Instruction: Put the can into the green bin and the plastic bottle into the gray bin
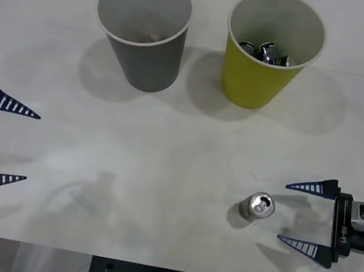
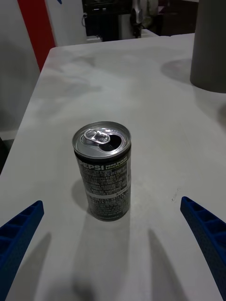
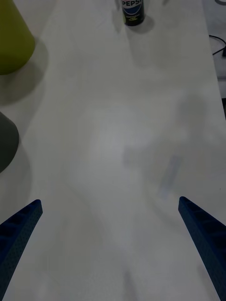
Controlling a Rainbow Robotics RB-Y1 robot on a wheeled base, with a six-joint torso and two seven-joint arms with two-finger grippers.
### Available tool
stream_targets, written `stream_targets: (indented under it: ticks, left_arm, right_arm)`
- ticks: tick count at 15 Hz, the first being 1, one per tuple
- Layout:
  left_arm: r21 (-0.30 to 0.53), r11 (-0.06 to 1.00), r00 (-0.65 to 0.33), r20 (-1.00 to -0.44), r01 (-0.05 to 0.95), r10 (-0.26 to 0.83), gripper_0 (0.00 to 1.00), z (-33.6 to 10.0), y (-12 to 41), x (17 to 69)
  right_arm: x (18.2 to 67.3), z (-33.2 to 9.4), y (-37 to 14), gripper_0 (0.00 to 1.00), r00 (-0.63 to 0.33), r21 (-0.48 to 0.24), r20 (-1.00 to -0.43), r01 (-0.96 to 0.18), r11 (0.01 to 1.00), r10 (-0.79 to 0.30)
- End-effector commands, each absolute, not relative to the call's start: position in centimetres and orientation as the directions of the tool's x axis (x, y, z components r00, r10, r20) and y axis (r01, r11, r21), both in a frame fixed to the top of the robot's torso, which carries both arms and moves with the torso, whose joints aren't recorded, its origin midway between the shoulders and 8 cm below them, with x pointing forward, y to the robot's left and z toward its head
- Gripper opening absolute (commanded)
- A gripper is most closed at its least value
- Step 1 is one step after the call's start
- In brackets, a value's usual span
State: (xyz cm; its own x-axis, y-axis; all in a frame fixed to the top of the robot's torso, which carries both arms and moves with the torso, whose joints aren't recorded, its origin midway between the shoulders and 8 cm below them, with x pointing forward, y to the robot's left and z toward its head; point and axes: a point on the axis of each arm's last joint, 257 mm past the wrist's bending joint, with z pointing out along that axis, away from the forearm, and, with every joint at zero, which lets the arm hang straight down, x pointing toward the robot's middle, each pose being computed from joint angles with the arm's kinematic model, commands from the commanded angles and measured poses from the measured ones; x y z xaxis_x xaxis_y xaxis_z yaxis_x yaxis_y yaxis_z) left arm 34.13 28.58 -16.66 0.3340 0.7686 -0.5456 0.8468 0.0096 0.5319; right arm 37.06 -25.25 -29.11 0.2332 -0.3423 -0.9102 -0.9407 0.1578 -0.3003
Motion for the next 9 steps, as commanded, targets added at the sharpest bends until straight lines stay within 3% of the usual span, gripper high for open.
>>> stream_targets:
  ticks: [1, 9]
  left_arm:
    - [0.532, 0.01, 0.334, -0.546, 0.847, 0.769, 1.0, -16.7, 28.6, 34.1]
    - [0.532, 0.01, 0.334, -0.546, 0.847, 0.769, 1.0, -16.7, 28.6, 34.1]
  right_arm:
    - [37.0, -29.8, -24.1, 1.0, 0.223, -0.286, -0.922, -0.942, 0.173, -0.316]
    - [38.0, -31.4, -19.9, 1.0, 0.22, -0.282, -0.931, -0.94, 0.193, -0.29]
